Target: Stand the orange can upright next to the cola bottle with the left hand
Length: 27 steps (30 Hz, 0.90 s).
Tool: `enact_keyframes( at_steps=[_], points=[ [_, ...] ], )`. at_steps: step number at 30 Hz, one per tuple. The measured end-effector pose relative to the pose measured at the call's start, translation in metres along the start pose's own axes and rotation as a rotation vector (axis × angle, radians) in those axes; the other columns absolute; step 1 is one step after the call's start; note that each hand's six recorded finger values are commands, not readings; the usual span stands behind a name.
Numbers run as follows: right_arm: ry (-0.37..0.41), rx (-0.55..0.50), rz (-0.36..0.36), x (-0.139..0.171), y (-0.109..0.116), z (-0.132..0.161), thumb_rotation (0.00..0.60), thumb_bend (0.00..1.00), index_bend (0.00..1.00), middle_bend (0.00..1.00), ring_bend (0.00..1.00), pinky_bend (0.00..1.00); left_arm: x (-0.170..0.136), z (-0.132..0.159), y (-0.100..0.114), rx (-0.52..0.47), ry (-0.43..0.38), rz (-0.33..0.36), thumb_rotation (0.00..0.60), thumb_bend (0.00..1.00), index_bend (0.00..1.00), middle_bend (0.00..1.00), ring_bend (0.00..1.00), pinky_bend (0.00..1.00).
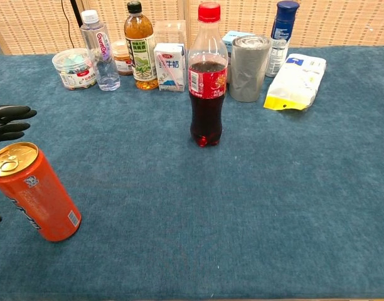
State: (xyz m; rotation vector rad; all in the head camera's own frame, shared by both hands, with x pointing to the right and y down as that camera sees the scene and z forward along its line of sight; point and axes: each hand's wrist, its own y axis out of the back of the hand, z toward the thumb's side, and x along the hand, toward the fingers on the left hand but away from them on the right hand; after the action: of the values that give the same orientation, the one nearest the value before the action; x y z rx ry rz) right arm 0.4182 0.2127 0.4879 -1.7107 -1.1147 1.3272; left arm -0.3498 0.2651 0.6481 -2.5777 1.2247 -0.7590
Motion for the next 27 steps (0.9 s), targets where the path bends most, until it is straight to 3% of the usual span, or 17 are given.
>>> enact_keyframes(
  at_steps=[14, 17, 18, 20, 23, 27],
  points=[
    [-0.005, -0.025, 0.009, -0.001, 0.002, -0.002, 0.600, 0.00, 0.00, 0.00, 0.00, 0.00, 0.023, -0.025, -0.028, -0.101, 0.031, -0.025, 0.600, 0.00, 0.00, 0.00, 0.00, 0.16],
    [-0.005, -0.037, 0.016, -0.001, 0.002, -0.003, 0.600, 0.00, 0.00, 0.00, 0.00, 0.00, 0.027, -0.027, -0.034, -0.096, 0.031, -0.031, 0.600, 0.12, 0.02, 0.05, 0.07, 0.25],
    [-0.005, -0.037, 0.017, -0.001, 0.002, -0.003, 0.600, 0.00, 0.00, 0.00, 0.00, 0.00, 0.029, -0.026, -0.036, -0.097, 0.028, -0.030, 0.600, 0.19, 0.06, 0.10, 0.12, 0.29],
    [-0.005, -0.039, 0.018, -0.002, 0.002, -0.003, 0.600, 0.00, 0.00, 0.00, 0.00, 0.00, 0.031, -0.025, -0.039, -0.104, 0.021, -0.023, 0.600, 0.33, 0.24, 0.24, 0.23, 0.38],
    [-0.005, -0.039, 0.019, -0.002, 0.002, -0.003, 0.600, 0.00, 0.00, 0.00, 0.00, 0.00, 0.033, -0.024, -0.039, -0.102, 0.006, -0.004, 0.600, 0.46, 0.45, 0.39, 0.36, 0.42],
    [-0.004, -0.041, 0.023, -0.002, 0.001, -0.003, 0.600, 0.00, 0.00, 0.00, 0.00, 0.00, 0.034, -0.019, -0.037, -0.100, -0.025, 0.036, 0.600, 0.52, 0.55, 0.47, 0.41, 0.42]
  ],
)
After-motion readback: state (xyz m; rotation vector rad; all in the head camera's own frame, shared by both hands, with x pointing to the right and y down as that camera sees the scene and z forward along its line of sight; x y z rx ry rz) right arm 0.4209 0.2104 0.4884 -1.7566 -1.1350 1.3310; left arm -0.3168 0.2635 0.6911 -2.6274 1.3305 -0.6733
